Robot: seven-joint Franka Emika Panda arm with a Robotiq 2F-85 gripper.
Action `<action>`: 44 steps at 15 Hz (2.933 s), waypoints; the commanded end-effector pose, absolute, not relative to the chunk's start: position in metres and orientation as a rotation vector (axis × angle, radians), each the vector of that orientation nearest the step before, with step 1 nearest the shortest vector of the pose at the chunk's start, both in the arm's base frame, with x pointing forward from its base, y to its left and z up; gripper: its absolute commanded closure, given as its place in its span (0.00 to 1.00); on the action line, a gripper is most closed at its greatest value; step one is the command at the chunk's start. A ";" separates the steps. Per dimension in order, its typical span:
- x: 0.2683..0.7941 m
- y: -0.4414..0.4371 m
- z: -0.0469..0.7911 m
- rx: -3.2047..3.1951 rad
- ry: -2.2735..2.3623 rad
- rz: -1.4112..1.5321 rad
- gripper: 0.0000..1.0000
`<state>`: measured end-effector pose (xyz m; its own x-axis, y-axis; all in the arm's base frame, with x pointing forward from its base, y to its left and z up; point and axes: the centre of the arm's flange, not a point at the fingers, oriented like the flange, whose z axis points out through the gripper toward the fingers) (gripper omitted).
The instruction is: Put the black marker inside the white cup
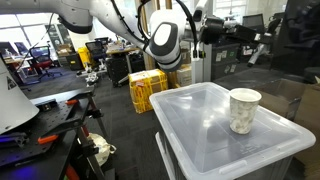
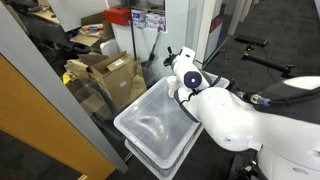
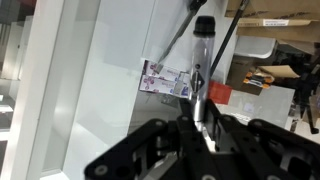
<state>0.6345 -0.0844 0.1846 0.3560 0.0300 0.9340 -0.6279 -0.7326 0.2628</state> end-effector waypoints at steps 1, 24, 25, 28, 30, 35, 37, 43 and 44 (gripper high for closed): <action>0.653 -0.082 0.147 1.960 -0.490 1.453 0.95; 0.653 -0.096 0.111 2.079 -0.520 1.312 0.95; 0.654 -0.096 0.108 2.089 -0.514 1.303 0.95; 0.657 -0.095 0.099 2.119 -0.506 1.291 0.95; 0.660 -0.094 0.095 2.133 -0.497 1.289 0.95; 0.668 -0.091 0.091 2.164 -0.482 1.294 0.95; 0.671 -0.090 0.089 2.172 -0.473 1.291 0.95; 0.672 -0.091 0.085 2.184 -0.480 1.289 0.43; 0.672 -0.091 0.085 2.183 -0.482 1.291 0.37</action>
<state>0.6532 -0.0935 0.1045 0.4698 -0.0437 0.8817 -0.5658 -0.7815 0.2628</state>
